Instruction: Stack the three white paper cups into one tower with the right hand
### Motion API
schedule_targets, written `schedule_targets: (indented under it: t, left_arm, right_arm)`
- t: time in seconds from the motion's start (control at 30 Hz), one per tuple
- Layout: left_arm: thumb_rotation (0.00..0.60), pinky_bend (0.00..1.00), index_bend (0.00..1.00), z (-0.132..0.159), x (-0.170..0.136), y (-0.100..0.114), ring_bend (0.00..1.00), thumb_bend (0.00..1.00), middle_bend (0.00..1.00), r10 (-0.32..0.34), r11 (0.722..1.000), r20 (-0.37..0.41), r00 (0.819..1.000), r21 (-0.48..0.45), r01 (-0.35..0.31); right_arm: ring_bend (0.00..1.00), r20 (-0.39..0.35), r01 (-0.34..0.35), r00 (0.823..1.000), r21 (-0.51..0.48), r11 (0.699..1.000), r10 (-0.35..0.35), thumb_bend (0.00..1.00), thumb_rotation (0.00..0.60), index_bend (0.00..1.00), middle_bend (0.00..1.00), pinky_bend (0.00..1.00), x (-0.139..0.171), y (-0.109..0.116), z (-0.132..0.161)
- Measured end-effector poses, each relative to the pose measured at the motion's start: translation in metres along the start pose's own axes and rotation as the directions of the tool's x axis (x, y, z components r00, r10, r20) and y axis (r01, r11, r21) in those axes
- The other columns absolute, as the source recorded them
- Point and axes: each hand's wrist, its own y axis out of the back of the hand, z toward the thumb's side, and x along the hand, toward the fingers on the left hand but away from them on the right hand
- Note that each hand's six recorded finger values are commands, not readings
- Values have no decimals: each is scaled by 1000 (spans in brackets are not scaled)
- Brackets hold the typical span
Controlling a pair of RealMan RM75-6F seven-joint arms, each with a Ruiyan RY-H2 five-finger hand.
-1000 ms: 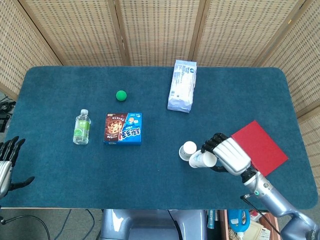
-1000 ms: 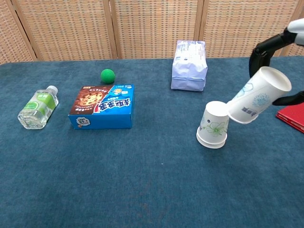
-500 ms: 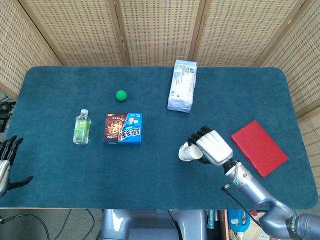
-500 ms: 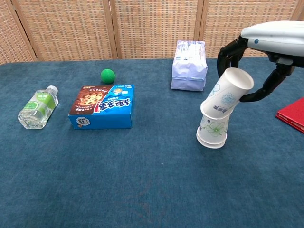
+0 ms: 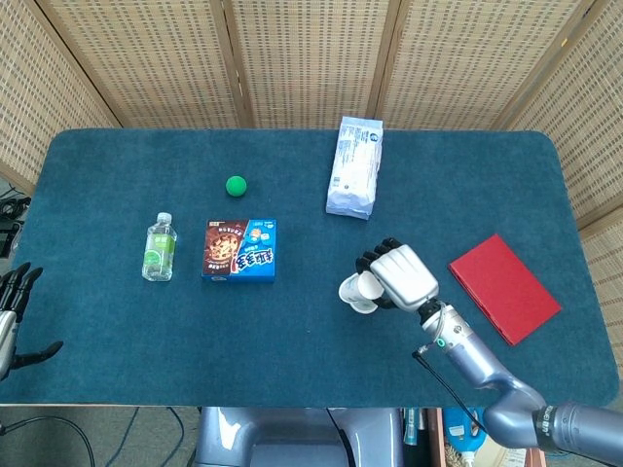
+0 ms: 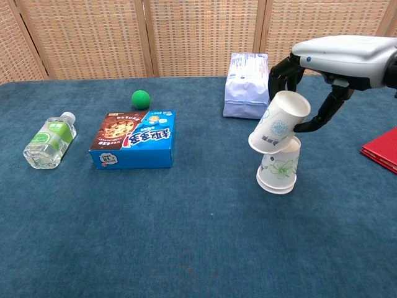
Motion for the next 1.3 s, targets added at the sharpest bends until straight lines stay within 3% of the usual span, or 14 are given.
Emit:
schedule_targets:
  t: [0.3, 0.8, 1.03, 1.17, 1.3]
  left_arm:
    - [600, 0, 0, -1, 1, 0, 0, 126, 0, -4, 1000, 0, 1000, 0, 4]
    - [600, 0, 0, -1, 0, 1, 0, 126, 0, -1, 1000, 1, 1000, -4, 1]
    - [600, 0, 0, -2, 0, 1, 0, 126, 0, -1, 1000, 2, 1000, -4, 1]
    - [600, 0, 0, -1, 0, 1, 0, 126, 0, -3, 1000, 2, 1000, -2, 3]
    - [600, 0, 0, -1, 1, 1, 0, 126, 0, -1, 1000, -1, 1000, -3, 1]
  right_arm:
    - [428, 27, -23, 999, 18, 1000, 22, 397, 600, 496, 504, 340, -5, -3, -6]
    - [429, 21, -15, 1000, 145, 989, 12, 409, 600, 496, 522, 340, 1, 4, -8]
    - [429, 23, -40, 999, 145, 989, 37, 408, 600, 496, 513, 340, 3, 0, -8]
    - [421, 20, -53, 999, 151, 987, 50, 400, 600, 462, 425, 340, 2, -2, -7]
    - [313, 26, -78, 997, 152, 985, 75, 276, 600, 246, 193, 340, 3, -6, -8]
